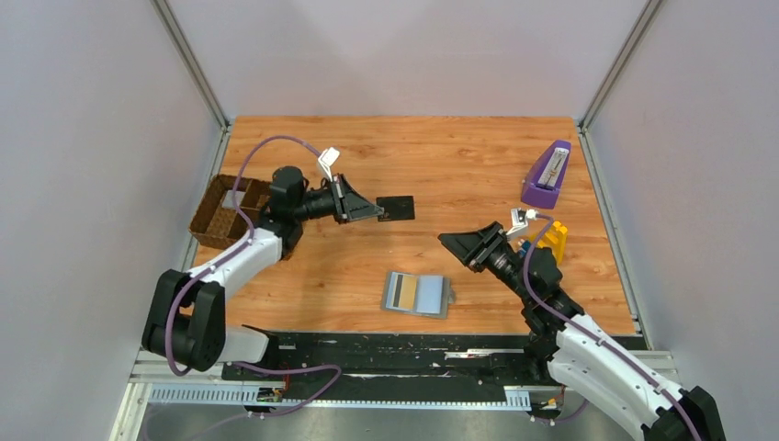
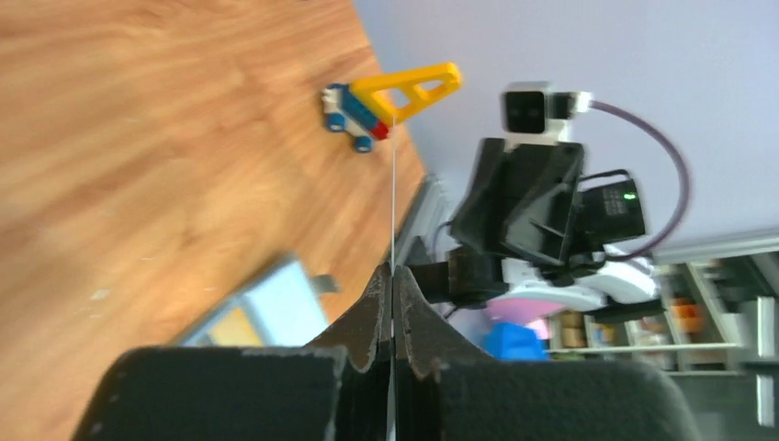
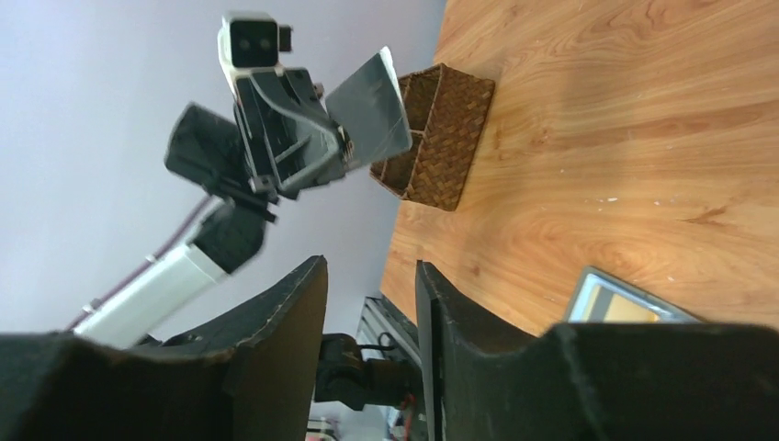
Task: Take the credit cards out of the card holder
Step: Place the credit card in the storage box.
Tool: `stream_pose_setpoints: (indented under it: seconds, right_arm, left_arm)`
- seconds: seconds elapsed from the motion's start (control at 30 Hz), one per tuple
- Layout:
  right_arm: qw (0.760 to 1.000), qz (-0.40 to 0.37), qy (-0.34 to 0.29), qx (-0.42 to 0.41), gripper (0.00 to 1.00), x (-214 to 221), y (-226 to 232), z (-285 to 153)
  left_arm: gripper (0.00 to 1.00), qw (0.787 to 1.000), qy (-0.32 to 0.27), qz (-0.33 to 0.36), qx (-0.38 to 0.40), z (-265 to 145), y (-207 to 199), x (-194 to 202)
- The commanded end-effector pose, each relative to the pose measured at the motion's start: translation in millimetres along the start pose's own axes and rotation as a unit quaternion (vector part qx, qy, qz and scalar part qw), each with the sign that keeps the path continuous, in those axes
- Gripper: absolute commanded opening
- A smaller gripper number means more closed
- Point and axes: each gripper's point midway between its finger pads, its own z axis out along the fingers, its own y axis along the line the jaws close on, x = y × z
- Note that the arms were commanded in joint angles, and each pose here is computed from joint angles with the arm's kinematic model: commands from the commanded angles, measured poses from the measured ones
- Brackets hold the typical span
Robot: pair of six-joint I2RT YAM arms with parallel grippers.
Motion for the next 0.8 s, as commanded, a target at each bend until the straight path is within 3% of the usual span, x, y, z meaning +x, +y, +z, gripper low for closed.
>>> stream_pose_setpoints:
  seconds: [0.0,0.03,0.2,0.27,0.33,0.47,0.53,0.6,0.7,0.77]
  right_arm:
    - [0.997,-0.072,0.012,-0.006,0.45,6.5,-4.6,-14.0]
    - [0.997,-0.082,0.011,-0.007,0.48,6.4,-4.8,-16.5]
    - [0.992,-0.123,0.015,-0.018,0.63,8.1,-2.4,-25.1]
    - [0.99,-0.137,0.029,-0.022,0.83,12.1,-0.3,-26.3]
    - [0.987,-0.148,0.05,-0.026,0.94,18.2,1.1,-27.8]
    - [0.983,-0.156,0.087,-0.036,0.98,31.5,0.2,-34.1]
    - [0.981,-0.161,0.101,-0.037,0.99,36.8,-2.0,-37.8]
    - [0.979,-0.168,0.112,-0.037,0.99,41.4,-5.2,-42.0]
    - [0.975,-0.183,0.122,-0.041,0.99,44.9,-5.8,-47.9]
    - [0.972,-0.195,0.124,-0.043,1.0,45.2,-5.1,-50.8]
  left_arm:
    - [0.0,0.99,0.094,0.071,-0.072,-33.6,13.8,5.9]
    - [0.0,0.986,0.094,0.104,-0.091,-43.0,21.8,-0.3]
    - [0.0,0.968,0.117,0.101,-0.2,-89.4,49.5,-19.8]
    - [0.0,0.962,0.132,0.094,-0.222,-105.5,62.8,-23.5]
    - [0.0,0.956,0.148,0.088,-0.239,-121.4,74.9,-25.4]
    - [0.03,0.946,0.15,0.082,-0.276,-148.8,91.5,-38.0]
    - [0.03,0.916,0.17,0.092,-0.352,-171.6,105.9,-42.6]
    - [0.02,0.905,0.177,0.103,-0.374,-183.0,110.9,-47.7]
    - [0.0,0.919,0.161,0.088,-0.35,-189.1,108.5,-51.7]
    - [0.0,0.915,0.164,0.079,-0.361,-195.9,112.2,-48.9]
